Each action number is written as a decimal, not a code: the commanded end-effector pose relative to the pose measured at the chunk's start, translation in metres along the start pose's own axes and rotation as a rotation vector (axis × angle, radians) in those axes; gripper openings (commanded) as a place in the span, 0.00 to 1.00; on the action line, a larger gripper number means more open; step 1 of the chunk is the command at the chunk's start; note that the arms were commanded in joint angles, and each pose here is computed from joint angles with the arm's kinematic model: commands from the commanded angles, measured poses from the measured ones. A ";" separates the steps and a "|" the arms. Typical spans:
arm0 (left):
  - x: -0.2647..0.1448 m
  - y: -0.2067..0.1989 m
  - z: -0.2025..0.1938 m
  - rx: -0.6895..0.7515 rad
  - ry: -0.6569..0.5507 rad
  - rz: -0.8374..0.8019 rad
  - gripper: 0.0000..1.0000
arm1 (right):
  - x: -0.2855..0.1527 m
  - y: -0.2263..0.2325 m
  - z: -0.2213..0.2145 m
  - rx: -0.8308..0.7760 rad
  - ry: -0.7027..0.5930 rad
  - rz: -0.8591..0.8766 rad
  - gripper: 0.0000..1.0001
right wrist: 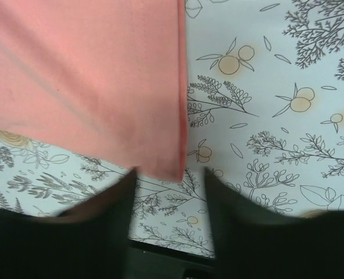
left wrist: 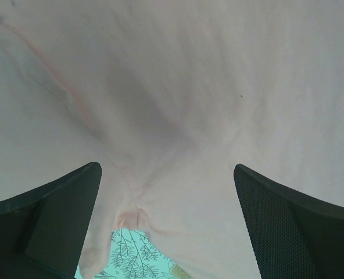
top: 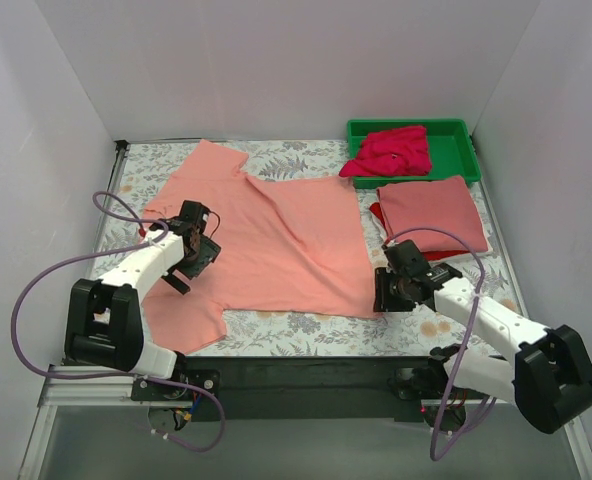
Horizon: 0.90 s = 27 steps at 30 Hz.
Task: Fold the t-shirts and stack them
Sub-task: Flatten the tshirt out
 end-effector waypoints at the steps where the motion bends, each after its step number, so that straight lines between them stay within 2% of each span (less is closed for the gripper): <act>1: -0.004 -0.007 0.012 -0.036 -0.055 0.022 0.98 | -0.015 0.001 0.007 0.007 -0.062 0.006 0.82; 2: -0.007 -0.013 0.015 -0.036 -0.060 0.007 0.98 | -0.019 0.003 0.012 -0.007 -0.080 0.017 0.98; 7: -0.015 -0.040 0.034 -0.032 -0.074 -0.053 0.98 | -0.044 0.015 0.066 -0.109 -0.223 0.061 0.98; 8: -0.011 -0.048 0.037 0.003 -0.057 -0.068 0.98 | -0.055 0.020 0.087 -0.121 -0.284 0.071 0.98; 10: -0.014 -0.065 0.056 -0.022 -0.032 -0.110 0.98 | -0.048 0.029 0.110 -0.160 -0.289 0.137 0.98; 12: -0.010 -0.084 0.068 0.024 -0.024 -0.165 0.98 | -0.053 0.038 0.148 -0.203 -0.374 0.154 0.98; 13: -0.009 -0.092 0.072 0.027 -0.021 -0.184 0.98 | -0.035 0.040 0.160 -0.213 -0.339 0.142 0.98; 18: 0.014 -0.131 0.083 0.103 0.023 -0.219 0.98 | 0.020 0.056 0.245 -0.273 -0.349 0.127 0.98; 21: 0.038 -0.146 0.088 0.135 0.026 -0.198 0.98 | 0.045 0.057 0.270 -0.288 -0.336 0.086 0.98; 22: 0.058 -0.147 0.086 0.148 0.026 -0.141 0.98 | 0.060 0.059 0.285 -0.292 -0.335 0.082 0.98; 27: 0.093 -0.146 0.108 0.123 0.019 -0.044 0.98 | 0.113 0.057 0.305 -0.309 -0.264 0.081 0.98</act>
Point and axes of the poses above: each gripper's point midway between its finger pads, its own x axis out along the fingers, its own y axis along the line the jaws close on, z = x × y, the point moved 10 cm from there along -x, back along the fingers, and after that the axes turned 13 degrees about -x, right-handed, at the moved point
